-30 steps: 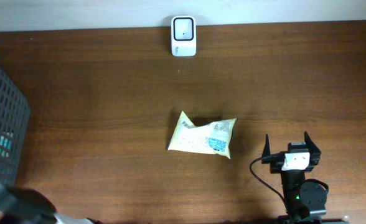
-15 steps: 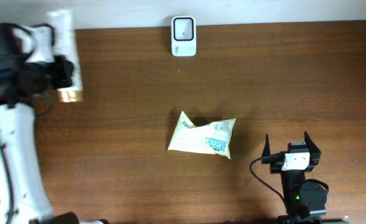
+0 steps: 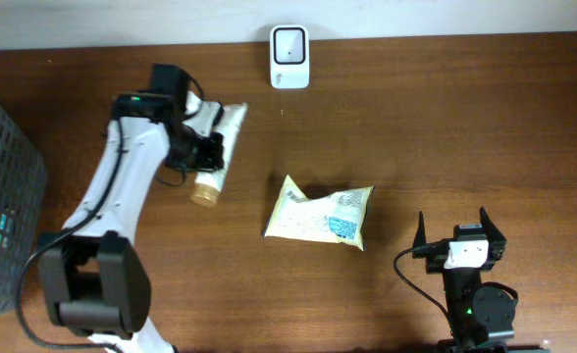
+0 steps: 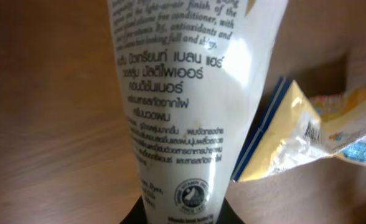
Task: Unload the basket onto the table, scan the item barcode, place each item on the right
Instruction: 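Place the white tube beside the wet-wipe pack and release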
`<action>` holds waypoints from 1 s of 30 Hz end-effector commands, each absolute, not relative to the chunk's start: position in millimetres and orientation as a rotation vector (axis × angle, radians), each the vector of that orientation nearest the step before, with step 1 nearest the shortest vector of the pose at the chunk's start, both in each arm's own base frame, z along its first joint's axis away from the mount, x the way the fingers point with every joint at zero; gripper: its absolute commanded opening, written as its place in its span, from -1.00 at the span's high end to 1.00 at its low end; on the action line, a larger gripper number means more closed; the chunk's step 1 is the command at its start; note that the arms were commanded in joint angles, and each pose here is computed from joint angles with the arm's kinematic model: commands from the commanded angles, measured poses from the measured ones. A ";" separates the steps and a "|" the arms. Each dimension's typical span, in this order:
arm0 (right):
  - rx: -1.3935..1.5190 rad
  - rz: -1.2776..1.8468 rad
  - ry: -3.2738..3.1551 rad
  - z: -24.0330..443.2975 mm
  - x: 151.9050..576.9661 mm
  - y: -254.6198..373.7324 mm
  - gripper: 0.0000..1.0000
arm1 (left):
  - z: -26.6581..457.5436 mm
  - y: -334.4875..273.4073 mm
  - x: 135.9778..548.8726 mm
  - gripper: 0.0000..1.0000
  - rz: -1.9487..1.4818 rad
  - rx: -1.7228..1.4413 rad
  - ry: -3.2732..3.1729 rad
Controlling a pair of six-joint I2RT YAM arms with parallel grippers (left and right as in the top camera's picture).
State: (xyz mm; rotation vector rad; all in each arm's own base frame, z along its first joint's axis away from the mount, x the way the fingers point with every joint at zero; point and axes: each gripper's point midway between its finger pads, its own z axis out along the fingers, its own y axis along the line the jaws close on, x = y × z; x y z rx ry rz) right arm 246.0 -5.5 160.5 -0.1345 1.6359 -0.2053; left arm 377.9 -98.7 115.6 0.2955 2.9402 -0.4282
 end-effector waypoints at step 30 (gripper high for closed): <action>-0.114 -0.221 1.644 157.2 245.7 -10.1 -0.97 | 346.2 100.1 405.4 -0.90 0.039 -0.405 2.351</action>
